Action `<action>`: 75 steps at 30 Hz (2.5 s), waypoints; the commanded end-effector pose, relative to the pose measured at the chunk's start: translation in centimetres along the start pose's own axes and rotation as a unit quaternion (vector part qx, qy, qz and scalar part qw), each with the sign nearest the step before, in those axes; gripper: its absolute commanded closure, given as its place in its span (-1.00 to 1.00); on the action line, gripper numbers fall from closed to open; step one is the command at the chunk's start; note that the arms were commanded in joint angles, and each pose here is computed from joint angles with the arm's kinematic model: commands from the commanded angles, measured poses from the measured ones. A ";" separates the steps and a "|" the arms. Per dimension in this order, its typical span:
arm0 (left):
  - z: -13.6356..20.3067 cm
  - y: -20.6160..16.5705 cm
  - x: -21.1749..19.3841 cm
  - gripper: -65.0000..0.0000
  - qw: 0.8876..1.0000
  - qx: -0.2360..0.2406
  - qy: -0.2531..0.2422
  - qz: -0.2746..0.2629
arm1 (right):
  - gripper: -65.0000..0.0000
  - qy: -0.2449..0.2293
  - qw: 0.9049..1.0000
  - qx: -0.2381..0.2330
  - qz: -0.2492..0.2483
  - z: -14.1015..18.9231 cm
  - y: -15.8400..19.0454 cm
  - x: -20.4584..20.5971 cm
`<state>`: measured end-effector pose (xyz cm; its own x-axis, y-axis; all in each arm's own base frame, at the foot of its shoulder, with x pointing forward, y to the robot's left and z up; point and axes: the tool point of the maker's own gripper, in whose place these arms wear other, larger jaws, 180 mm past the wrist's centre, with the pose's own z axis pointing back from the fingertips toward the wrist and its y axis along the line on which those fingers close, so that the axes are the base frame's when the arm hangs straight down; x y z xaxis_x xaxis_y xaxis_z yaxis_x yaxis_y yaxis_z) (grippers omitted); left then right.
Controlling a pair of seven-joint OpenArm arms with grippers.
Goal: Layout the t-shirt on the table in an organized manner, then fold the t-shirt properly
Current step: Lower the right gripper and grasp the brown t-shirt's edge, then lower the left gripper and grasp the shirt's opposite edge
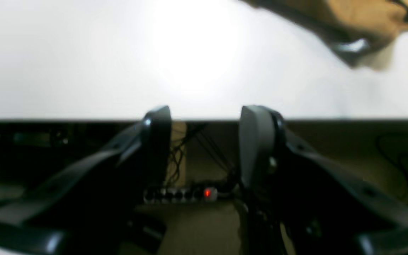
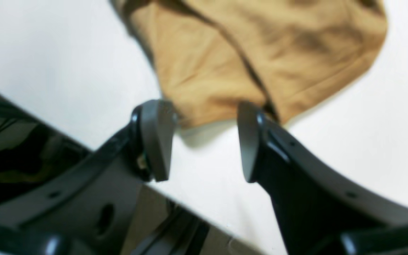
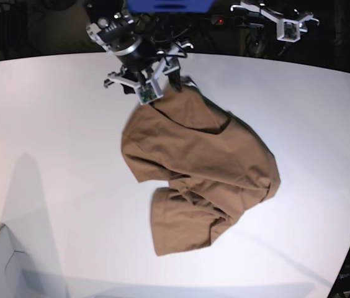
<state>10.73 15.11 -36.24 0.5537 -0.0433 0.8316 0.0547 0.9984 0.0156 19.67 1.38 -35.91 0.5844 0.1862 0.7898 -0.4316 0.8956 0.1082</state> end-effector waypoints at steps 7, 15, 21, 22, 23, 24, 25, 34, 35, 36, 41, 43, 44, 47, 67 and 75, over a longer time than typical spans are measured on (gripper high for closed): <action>-0.7 0.2 2.1 0.05 0.999 0.002 -0.037 -0.002 | 0.07 0.006 0.999 -0.042 0.005 -2.3 -3.8 -0.4; -2.0 0.3 3.8 0.05 0.998 0.003 -0.065 -0.003 | 0.07 0.040 0.996 -0.078 -0.002 -3.6 -7.0 -2.8; -2.5 0.2 4.6 0.05 0.997 0.002 -0.078 -0.003 | 0.07 0.058 0.996 -0.073 -0.011 -4.5 -6.4 -4.1; -2.6 0.2 4.7 0.05 0.997 0.002 -0.079 -0.003 | 0.07 0.057 0.996 -0.072 -0.014 -4.6 -6.3 -4.0; -2.6 0.2 4.7 0.05 0.997 0.002 -0.080 -0.003 | 0.08 0.059 0.995 -0.073 -0.015 -4.6 -6.3 -4.1; -2.6 0.2 4.7 0.05 0.997 0.002 -0.080 -0.003 | 0.10 0.061 0.996 -0.070 -0.016 -4.7 -6.1 -4.3; -2.7 0.2 4.6 0.05 0.997 0.002 -0.078 -0.003 | 0.16 0.062 0.996 -0.070 -0.017 -4.8 -6.0 -4.3; -2.5 0.4 4.3 0.05 0.997 0.005 -0.073 -0.004 | 1.00 0.001 0.998 -0.064 -0.024 -2.8 -5.0 -0.1; -2.5 0.4 4.3 0.05 0.997 0.005 -0.073 -0.004 | 1.00 -0.016 0.998 -0.064 -0.025 -2.1 -4.8 1.1; -2.5 0.4 4.2 0.05 0.997 0.005 -0.073 -0.004 | 1.00 -0.033 0.997 -0.063 -0.024 -1.5 -4.7 2.2; -2.5 0.2 4.2 0.05 0.997 0.002 -0.072 -0.002 | 1.00 -0.096 0.993 -0.059 -0.033 0.1 -4.0 6.6; -2.5 0.1 4.1 0.05 0.997 0.001 -0.072 -0.002 | 1.00 -0.105 0.992 -0.058 -0.036 0.0 -3.9 7.3; -2.5 0.1 4.2 0.05 0.997 0.001 -0.073 -0.002 | 1.00 -0.106 0.992 -0.057 -0.040 0.0 -3.7 7.4; -2.7 -0.4 4.4 0.04 0.997 -0.007 -0.076 0.000 | 1.00 -0.114 0.991 -0.054 -0.053 -0.1 -3.2 8.0; -7.3 2.9 10.7 0.04 0.985 0.037 -0.170 -0.013 | 1.00 -0.097 0.985 -0.136 -0.033 1.1 -10.0 6.4; -8.9 3.3 15.3 0.04 0.972 0.042 -0.231 -0.011 | 1.00 -0.106 0.957 -0.225 -0.147 4.0 -18.6 4.4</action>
<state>26.79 17.34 -29.43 0.1598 -0.0585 0.9854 -0.0120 0.9981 0.0611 27.12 -16.39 -32.86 0.4898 -0.1432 0.8600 0.1090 0.9887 0.1026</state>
